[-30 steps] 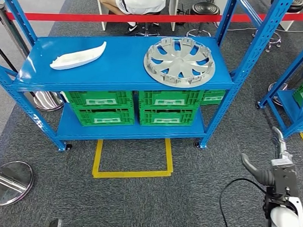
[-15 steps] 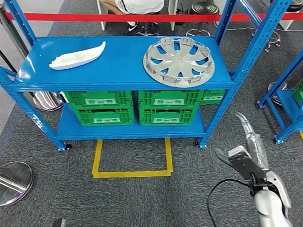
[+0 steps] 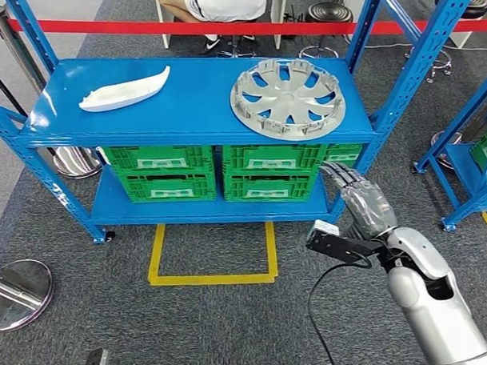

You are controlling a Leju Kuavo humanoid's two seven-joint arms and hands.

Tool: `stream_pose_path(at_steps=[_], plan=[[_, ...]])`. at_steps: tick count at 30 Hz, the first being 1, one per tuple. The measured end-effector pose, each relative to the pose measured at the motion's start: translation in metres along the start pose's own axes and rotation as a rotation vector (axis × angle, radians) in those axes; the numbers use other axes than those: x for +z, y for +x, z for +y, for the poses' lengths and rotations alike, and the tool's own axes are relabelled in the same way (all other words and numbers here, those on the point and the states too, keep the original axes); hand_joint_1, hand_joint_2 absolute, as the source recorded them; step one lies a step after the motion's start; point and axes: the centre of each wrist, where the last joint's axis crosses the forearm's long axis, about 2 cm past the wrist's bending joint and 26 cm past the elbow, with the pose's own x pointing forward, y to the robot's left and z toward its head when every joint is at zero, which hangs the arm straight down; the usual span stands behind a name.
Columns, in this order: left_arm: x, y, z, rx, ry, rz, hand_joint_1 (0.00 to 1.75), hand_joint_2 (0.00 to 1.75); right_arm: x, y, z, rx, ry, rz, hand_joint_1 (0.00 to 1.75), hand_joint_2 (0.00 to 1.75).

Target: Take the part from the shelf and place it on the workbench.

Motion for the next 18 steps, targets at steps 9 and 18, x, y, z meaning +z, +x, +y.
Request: stream_pose_path(at_steps=[9, 18], plan=[[0.000, 0.000, -0.001, -0.018, -0.023, 0.001, 0.00, 0.00, -0.024, 0.006, -0.006, 0.129, 0.105, -0.002, 0.00, 1.75], [0.000, 0.000, 0.000, -0.044, -0.020, 0.005, 0.00, 0.00, -0.049, 0.010, -0.013, 0.186, 0.168, -0.011, 0.00, 1.75]])
